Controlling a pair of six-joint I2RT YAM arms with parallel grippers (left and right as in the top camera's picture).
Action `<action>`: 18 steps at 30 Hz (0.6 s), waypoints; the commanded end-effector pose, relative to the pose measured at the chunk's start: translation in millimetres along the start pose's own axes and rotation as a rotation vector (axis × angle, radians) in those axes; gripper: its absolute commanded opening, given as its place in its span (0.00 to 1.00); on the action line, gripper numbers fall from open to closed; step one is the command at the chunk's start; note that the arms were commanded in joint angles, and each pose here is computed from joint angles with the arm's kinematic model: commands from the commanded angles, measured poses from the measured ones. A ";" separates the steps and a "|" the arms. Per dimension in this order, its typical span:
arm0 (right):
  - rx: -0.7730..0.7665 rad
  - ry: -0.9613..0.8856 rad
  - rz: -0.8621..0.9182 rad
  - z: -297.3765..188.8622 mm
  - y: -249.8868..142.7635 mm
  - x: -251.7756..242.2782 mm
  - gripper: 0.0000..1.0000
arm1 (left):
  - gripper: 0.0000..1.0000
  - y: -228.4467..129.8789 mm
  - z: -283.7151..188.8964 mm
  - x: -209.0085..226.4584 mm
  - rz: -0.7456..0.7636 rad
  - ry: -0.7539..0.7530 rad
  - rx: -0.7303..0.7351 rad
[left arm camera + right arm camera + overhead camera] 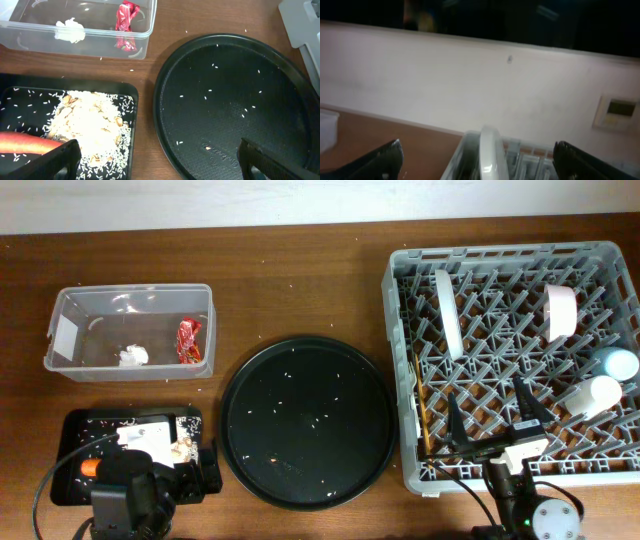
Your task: Sort waste into correct bins and load items into the dishwasher rack
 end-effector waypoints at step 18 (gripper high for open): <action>0.289 -0.246 0.136 -12.6 -87.1 -33.7 0.98 | 0.99 -0.7 -0.4 -0.4 0.005 -0.004 -0.006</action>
Point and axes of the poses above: each gripper's point midway between its finger pads, its own z axis out along the fingers, its own x axis along the line the jaws close on, y = z × x, the point moved 5 cm from there along -z, back along the fingers, and after that the axes turned 14 degrees about z, right-handed, at the moved point
